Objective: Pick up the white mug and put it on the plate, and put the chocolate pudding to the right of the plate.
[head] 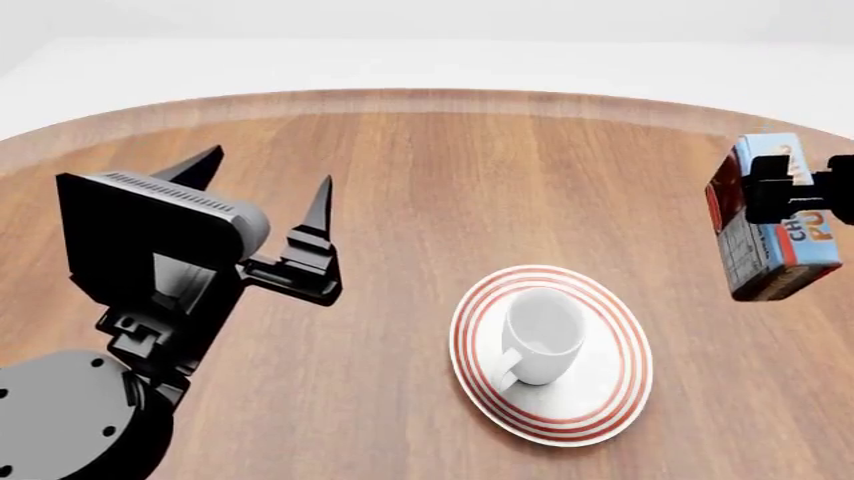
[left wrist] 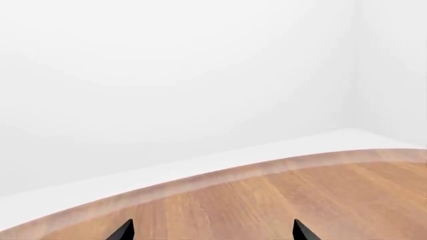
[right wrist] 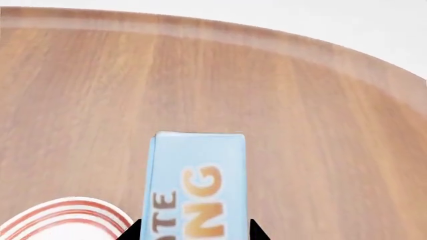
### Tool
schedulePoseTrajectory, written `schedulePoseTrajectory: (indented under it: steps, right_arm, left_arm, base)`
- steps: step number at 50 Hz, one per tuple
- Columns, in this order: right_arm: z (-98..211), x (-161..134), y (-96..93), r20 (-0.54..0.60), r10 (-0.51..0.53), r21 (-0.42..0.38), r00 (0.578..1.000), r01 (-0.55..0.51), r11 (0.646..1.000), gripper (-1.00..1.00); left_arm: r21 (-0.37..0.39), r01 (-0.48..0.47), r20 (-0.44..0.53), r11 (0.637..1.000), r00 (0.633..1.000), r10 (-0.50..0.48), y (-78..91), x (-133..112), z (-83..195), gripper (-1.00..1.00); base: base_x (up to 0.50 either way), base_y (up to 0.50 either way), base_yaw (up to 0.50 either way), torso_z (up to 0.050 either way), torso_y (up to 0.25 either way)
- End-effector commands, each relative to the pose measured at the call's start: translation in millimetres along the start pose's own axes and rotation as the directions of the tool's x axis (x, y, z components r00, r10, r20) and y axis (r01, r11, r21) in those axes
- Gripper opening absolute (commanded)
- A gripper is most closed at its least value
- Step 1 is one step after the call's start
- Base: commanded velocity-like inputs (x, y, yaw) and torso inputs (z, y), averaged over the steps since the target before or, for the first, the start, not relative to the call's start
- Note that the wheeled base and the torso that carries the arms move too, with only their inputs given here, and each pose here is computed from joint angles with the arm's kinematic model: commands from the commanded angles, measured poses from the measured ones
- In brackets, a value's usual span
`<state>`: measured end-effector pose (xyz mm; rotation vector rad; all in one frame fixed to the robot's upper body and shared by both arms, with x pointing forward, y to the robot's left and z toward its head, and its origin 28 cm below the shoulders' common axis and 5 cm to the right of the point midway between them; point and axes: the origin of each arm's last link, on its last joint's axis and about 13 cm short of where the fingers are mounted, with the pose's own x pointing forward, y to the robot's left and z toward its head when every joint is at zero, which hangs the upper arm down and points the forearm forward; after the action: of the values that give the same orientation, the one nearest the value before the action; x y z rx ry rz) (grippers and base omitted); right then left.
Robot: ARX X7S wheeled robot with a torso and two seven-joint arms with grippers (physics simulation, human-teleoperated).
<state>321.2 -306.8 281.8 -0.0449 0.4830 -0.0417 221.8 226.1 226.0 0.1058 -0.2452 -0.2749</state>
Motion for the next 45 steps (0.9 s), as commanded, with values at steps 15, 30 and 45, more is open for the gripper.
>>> schedulePoseTrajectory:
  steps: [15,30,45]
  right_arm:
    - [-34,25,0.1,-0.066,0.054,-0.006,0.996,-0.055,0.998,-1.00]
    - [-47,26,-2.0,-0.146,0.022,-0.053,0.989,-0.030,0.998,-1.00]
    - [-65,35,-2.2,-0.176,0.025,-0.046,0.984,-0.034,0.998,-1.00]
  left_arm:
    - [-0.016,0.032,0.033,0.999,0.999,-0.031,-2.9,4,2,1.00]
    - [-0.016,0.032,0.035,0.999,0.999,-0.031,-3.0,4,4,1.00]
    - [-0.017,0.033,0.028,0.999,0.999,-0.033,-4.0,4,1,1.00]
  base:
    - [0.00,0.00,0.00,0.000,0.000]
    - [0.00,0.00,0.00,0.000,0.000]
    - [0.00,0.00,0.00,0.000,0.000]
